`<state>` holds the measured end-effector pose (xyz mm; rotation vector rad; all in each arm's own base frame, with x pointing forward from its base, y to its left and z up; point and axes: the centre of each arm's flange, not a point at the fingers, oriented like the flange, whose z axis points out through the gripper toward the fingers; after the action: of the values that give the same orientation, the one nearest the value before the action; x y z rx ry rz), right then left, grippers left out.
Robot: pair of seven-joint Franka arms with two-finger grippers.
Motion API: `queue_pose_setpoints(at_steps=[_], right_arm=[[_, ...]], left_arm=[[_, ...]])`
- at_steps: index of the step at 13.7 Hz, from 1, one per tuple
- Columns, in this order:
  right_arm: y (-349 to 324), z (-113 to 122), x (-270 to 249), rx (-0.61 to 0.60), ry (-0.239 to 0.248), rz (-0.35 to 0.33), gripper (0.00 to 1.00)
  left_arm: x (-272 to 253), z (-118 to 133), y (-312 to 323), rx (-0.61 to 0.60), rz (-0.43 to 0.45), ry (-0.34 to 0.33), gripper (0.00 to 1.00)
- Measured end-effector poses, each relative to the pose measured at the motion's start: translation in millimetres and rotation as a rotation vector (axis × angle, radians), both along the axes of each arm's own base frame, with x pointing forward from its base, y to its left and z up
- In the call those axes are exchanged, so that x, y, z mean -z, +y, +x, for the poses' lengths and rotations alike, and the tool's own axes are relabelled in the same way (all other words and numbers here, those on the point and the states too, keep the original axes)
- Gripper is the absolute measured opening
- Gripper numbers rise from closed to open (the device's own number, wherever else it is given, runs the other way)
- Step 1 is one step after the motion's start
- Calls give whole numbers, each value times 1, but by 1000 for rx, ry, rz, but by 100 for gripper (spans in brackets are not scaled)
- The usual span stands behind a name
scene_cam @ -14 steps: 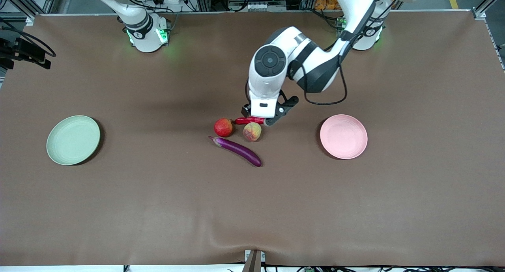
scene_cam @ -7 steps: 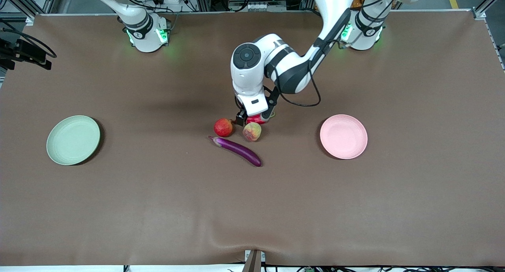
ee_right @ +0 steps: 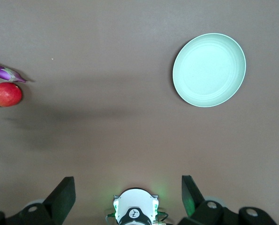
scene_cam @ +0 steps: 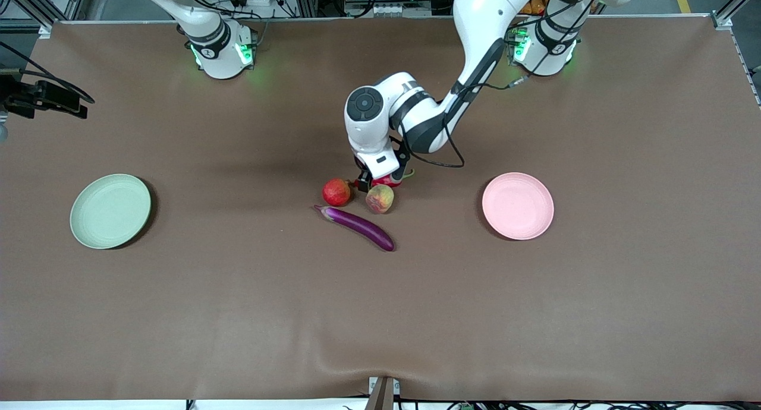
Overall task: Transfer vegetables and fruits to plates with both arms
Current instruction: 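Reach the left gripper to the red chili pepper and grasp it, then lift the chili with the left gripper while the right gripper reaches the apple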
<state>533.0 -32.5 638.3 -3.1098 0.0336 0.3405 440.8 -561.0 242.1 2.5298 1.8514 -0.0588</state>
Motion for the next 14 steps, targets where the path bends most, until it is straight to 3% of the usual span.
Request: queue_pose_setpoints(at_steps=[2, 7, 10, 11, 14], right_arm=[[-2, 5, 10, 3, 23, 1, 100], [-6, 37, 81, 5, 147, 9, 100], [7, 52, 109, 0, 173, 43, 100], [15, 56, 118, 14, 177, 66, 100], [45, 67, 135, 125, 192, 89, 100]], left_arm=[[14, 1, -3, -2, -20, -11, 100], [53, -8, -14, 16, -7, -1, 100], [64, -13, -16, 25, 12, -2, 100], [67, -12, -14, 25, 20, -5, 95], [69, -13, -16, 32, 33, -22, 59]])
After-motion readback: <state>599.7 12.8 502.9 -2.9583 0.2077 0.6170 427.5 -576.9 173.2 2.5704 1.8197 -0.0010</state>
